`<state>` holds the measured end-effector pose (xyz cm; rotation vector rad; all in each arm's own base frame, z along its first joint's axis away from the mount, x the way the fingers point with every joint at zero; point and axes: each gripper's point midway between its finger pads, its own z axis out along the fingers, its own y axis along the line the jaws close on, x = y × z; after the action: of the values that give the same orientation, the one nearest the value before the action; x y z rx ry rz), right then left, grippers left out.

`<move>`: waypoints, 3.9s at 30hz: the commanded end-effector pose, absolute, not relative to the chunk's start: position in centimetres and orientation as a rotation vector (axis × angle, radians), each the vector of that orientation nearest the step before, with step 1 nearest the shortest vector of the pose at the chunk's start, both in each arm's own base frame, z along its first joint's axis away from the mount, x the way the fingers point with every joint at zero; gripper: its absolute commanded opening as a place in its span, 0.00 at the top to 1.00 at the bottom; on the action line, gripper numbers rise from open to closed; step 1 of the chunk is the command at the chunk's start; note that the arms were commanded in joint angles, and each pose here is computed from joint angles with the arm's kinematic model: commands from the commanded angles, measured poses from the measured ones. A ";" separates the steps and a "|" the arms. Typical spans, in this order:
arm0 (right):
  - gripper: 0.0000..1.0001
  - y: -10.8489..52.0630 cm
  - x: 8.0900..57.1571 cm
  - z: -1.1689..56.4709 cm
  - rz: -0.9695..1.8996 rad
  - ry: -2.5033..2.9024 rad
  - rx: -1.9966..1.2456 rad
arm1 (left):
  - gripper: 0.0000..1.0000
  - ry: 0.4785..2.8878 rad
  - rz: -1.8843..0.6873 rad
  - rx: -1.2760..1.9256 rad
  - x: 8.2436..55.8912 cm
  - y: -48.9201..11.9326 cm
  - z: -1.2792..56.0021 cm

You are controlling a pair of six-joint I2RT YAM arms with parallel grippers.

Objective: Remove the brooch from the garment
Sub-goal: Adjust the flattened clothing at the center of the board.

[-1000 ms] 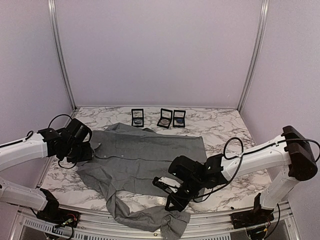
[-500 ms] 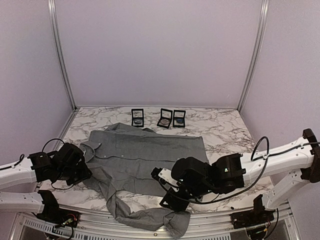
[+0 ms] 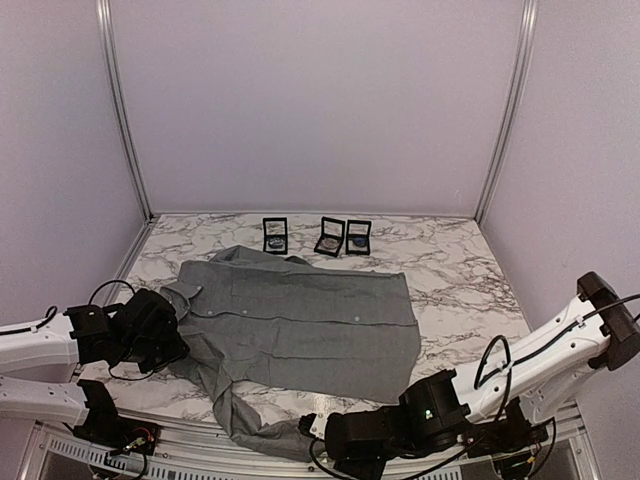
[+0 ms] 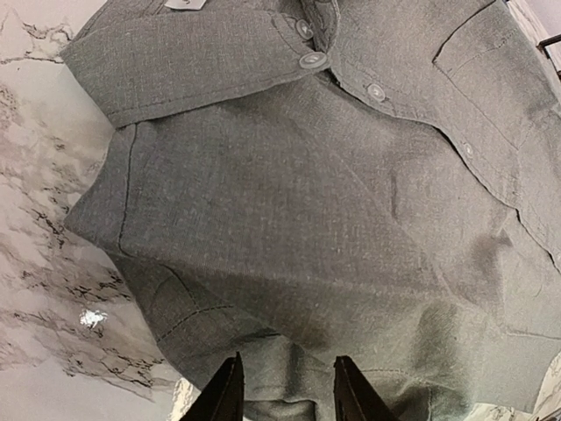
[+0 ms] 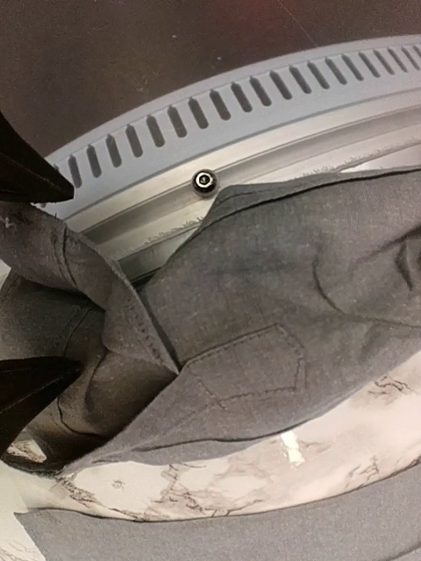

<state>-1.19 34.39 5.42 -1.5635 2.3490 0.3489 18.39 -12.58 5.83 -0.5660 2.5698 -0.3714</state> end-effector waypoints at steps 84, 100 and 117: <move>0.62 50.5 1.2 7.8 0.473 2.141 -1.565 | 0.83 2.713 -0.270 -0.515 14.6 -11.5 2.3; 0.69 50.5 4.4 5.5 0.262 2.122 -1.463 | 0.83 2.712 -0.287 -0.498 14.6 -11.7 2.8; 1.00 54.3 1.0 14.0 1.157 2.233 -1.535 | 0.81 2.725 -0.345 -0.442 14.5 -12.6 4.7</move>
<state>1.38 52.81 8.81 -1.5771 2.2430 0.7591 14.96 -12.23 3.93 -0.4833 2.6940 -0.3347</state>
